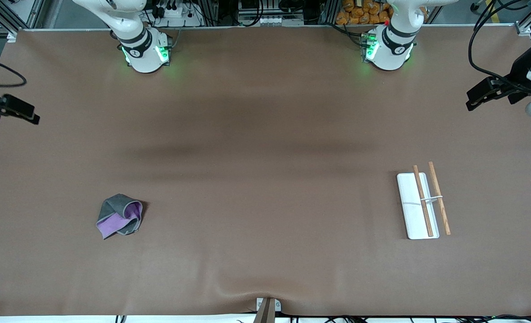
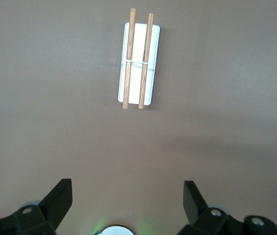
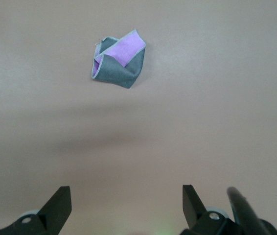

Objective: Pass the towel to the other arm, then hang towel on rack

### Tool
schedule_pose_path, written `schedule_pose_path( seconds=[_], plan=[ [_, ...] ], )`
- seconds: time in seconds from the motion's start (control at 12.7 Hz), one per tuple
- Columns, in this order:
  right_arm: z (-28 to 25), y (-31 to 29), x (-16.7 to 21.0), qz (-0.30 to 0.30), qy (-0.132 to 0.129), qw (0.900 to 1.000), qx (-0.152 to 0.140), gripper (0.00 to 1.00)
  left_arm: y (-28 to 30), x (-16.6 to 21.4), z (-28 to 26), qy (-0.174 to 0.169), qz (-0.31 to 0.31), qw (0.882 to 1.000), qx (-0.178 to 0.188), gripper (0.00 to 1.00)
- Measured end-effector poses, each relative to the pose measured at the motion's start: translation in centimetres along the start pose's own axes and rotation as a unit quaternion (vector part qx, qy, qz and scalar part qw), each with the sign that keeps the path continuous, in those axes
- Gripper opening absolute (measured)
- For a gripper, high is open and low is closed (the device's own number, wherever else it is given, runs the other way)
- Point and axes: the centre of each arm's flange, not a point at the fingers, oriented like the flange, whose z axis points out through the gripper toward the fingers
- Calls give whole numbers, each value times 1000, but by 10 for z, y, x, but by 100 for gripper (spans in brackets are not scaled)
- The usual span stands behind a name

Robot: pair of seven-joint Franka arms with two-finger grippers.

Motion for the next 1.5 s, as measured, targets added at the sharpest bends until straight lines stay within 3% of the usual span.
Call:
schedule_pose_path(
  seconds=[0.32, 0.55, 0.79, 1.03, 1.18, 1.34, 1.5],
  plan=[
    [50, 1, 32, -1, -33, 999, 3, 100, 0, 1, 3, -4, 4, 1000, 1, 100],
    [91, -4, 62, -7, -32, 999, 5, 100, 1, 2, 9, -9, 4, 1000, 2, 100],
    [143, -21, 101, -5, -8, 1000, 7, 100, 0, 3, 12, -10, 4, 1000, 2, 100],
    [201, -42, 134, 48, 14, 999, 10, 100, 1, 7, 17, -9, 4, 1000, 1, 100],
    [230, -50, 154, 69, 53, 996, 10, 100, 2, 10, 23, -14, 4, 1000, 2, 100],
    [257, -49, 171, 63, 88, 994, -9, 100, 2, 13, 27, -17, 4, 1000, 2, 100],
    [290, -46, 178, 59, 81, 995, -18, 100, 2, 14, 29, -19, 4, 1000, 2, 100]
  ],
)
